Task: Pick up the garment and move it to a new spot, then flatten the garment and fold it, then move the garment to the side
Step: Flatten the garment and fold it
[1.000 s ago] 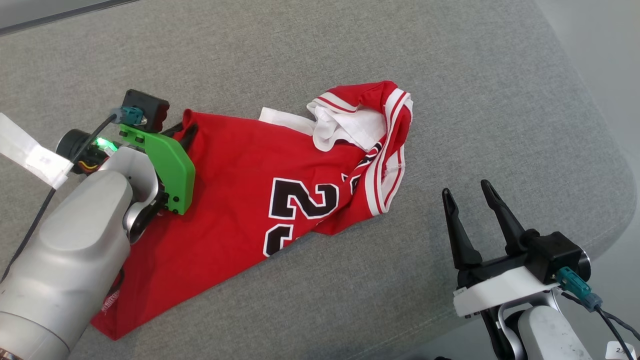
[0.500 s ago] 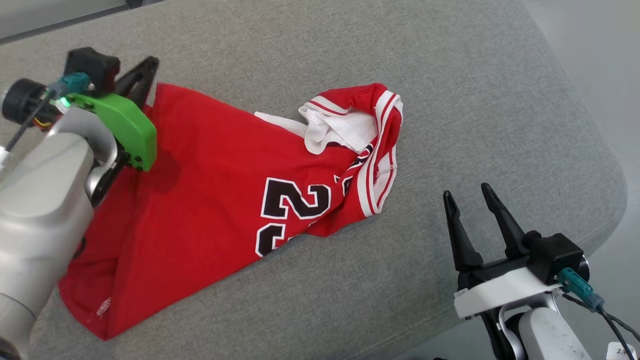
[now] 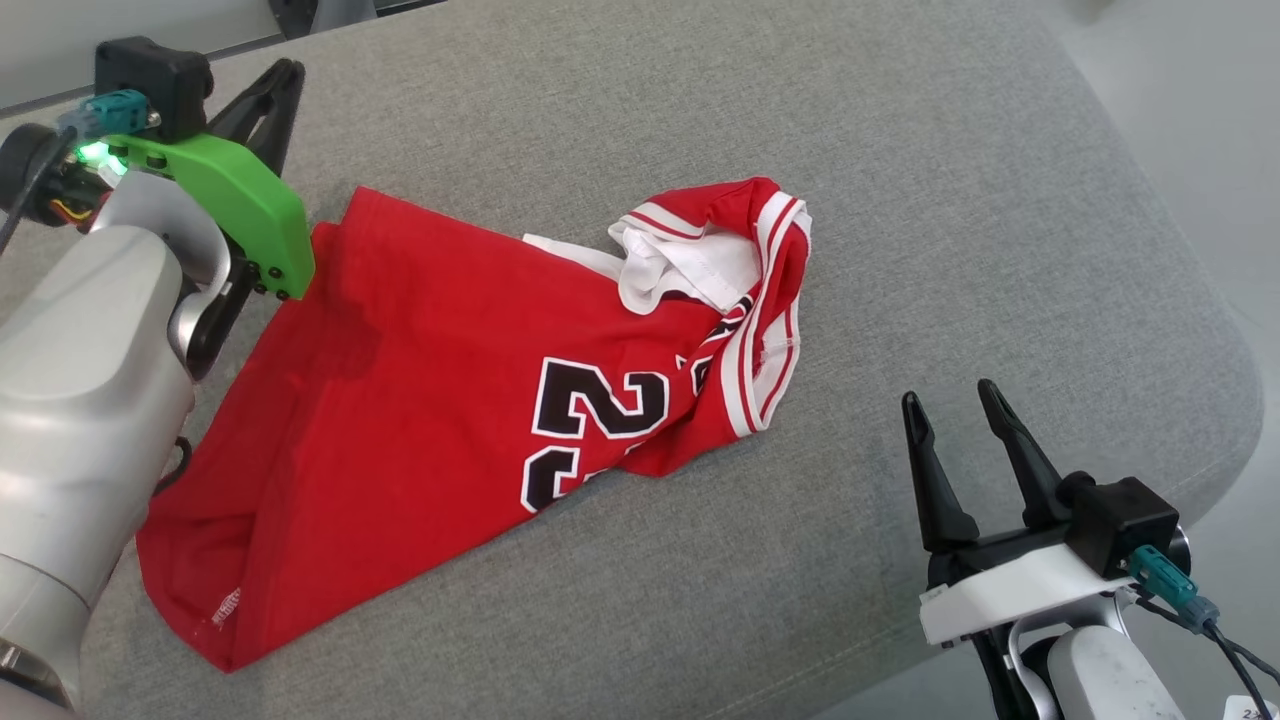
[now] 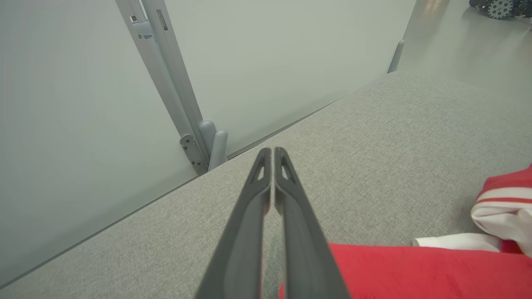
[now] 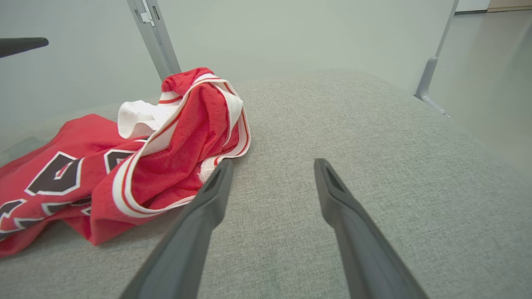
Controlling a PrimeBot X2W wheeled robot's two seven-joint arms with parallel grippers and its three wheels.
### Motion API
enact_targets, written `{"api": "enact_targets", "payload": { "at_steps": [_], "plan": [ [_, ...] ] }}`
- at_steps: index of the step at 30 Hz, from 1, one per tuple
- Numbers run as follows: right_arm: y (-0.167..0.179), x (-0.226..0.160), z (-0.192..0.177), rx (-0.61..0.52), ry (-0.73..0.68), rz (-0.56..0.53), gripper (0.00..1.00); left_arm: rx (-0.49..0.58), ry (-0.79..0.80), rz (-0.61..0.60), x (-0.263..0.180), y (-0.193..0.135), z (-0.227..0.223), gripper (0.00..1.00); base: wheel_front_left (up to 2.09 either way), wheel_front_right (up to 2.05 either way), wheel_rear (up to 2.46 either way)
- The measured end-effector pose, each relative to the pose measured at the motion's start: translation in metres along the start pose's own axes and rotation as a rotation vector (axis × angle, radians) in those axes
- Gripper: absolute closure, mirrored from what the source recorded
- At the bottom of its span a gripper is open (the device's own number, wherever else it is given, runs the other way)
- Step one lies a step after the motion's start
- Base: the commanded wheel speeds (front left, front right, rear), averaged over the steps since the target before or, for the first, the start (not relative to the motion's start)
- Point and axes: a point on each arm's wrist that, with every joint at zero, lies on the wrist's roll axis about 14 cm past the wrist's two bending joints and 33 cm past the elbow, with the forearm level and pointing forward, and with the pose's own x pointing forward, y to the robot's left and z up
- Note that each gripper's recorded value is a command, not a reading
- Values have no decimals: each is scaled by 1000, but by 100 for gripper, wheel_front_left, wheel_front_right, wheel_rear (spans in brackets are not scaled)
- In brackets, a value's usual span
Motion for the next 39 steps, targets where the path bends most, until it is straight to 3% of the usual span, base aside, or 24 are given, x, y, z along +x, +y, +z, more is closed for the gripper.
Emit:
{"api": "enact_targets", "payload": {
  "at_steps": [1,2,3,4,5,14,26,27,29,30,35,39],
  "plan": [
    [1,1,-1,0,3,4,0,-21,19,-2,-1,-2,-6,62,0,0,0],
    [2,1,-2,1,6,7,0,-32,41,-5,0,-3,-13,58,0,0,0],
    [2,1,-2,1,6,7,0,-32,41,-5,0,-3,-13,6,0,0,0],
    [3,2,-3,0,10,9,0,-42,59,-11,0,-6,-19,6,0,0,0],
    [4,4,-4,0,13,12,0,-57,78,-17,0,-10,-26,0,0,0,0],
    [9,14,-18,0,52,27,0,-140,281,-60,3,-26,-93,0,0,0,0],
    [4,7,-26,14,83,3,0,-133,327,-104,11,-35,-106,0,0,0,0],
    [4,7,-26,15,84,3,0,-129,331,-109,11,-36,-106,24,0,0,0],
    [5,6,-26,17,83,4,0,-129,332,-115,11,-38,-106,88,0,0,0],
    [5,6,-26,17,83,5,0,-127,333,-119,10,-40,-106,100,0,0,0],
    [5,7,-24,20,77,6,0,-135,321,-122,6,-41,-105,100,0,0,0],
    [7,8,-23,26,72,11,0,-127,209,-63,7,-18,-84,100,0,0,0]
  ]
}}
